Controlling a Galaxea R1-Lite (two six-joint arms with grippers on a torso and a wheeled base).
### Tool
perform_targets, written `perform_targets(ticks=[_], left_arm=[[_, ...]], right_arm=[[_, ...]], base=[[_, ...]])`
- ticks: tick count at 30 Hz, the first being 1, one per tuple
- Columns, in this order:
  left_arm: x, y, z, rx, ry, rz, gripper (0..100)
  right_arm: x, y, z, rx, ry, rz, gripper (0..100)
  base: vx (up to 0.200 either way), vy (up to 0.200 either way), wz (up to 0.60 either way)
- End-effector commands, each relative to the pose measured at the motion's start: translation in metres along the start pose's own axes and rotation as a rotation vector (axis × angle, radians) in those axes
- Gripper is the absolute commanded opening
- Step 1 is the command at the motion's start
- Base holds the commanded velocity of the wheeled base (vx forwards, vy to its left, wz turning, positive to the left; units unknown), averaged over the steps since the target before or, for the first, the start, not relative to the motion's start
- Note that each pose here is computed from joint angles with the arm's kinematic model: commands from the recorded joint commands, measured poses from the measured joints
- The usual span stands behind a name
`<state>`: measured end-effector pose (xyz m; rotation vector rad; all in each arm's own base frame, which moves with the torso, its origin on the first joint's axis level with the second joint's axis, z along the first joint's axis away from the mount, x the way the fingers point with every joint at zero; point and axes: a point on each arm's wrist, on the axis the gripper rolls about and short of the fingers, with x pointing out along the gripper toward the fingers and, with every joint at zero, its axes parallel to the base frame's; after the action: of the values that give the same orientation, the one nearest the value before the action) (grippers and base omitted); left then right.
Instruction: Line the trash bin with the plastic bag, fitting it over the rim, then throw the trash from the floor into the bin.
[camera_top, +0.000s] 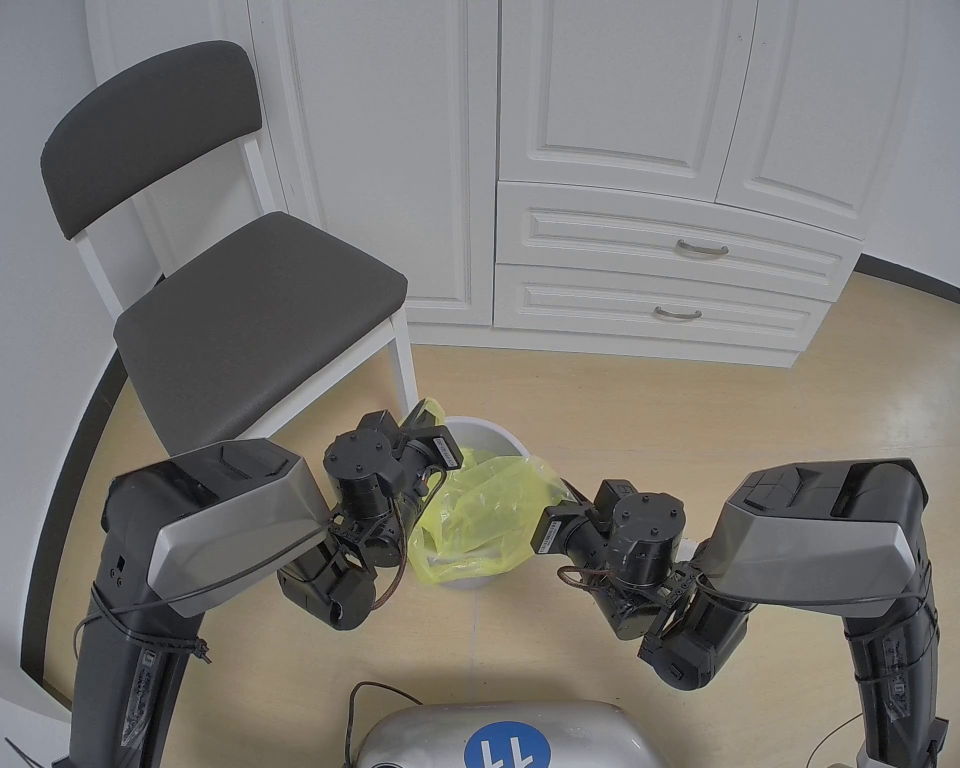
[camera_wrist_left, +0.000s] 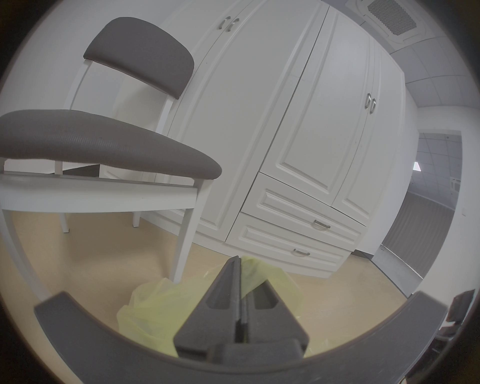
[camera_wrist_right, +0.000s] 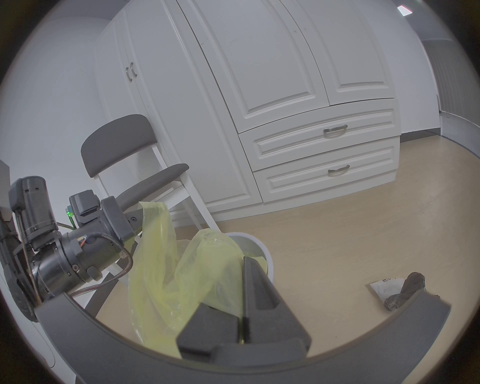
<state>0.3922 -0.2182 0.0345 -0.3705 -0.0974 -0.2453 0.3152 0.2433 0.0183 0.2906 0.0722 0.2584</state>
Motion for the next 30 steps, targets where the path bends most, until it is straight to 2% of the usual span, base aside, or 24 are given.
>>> perform_targets(ticks=[1, 17, 21, 30], left_arm=[[0.004, 0.009, -0.007, 0.005, 0.003, 0.018, 0], [-0.002, 0.01, -0.008, 0.054, 0.029, 0.024, 0], [-0.009, 0.011, -0.012, 0.109, 0.057, 0.028, 0], [-0.011, 0.013, -0.006, 0.111, 0.056, 0.032, 0]], right_arm=[[0.002, 0.0, 0.0, 0.007, -0.017, 0.002, 0], [0.001, 0.002, 0.0, 0.008, -0.018, 0.002, 0], [0.0, 0.004, -0.002, 0.006, -0.013, 0.01, 0], [0.0, 0.006, -0.005, 0.005, -0.009, 0.016, 0]], base=[[0.0, 0.0, 0.0], [0.0, 0.0, 0.0], [0.0, 0.0, 0.0], [0.0, 0.0, 0.0]])
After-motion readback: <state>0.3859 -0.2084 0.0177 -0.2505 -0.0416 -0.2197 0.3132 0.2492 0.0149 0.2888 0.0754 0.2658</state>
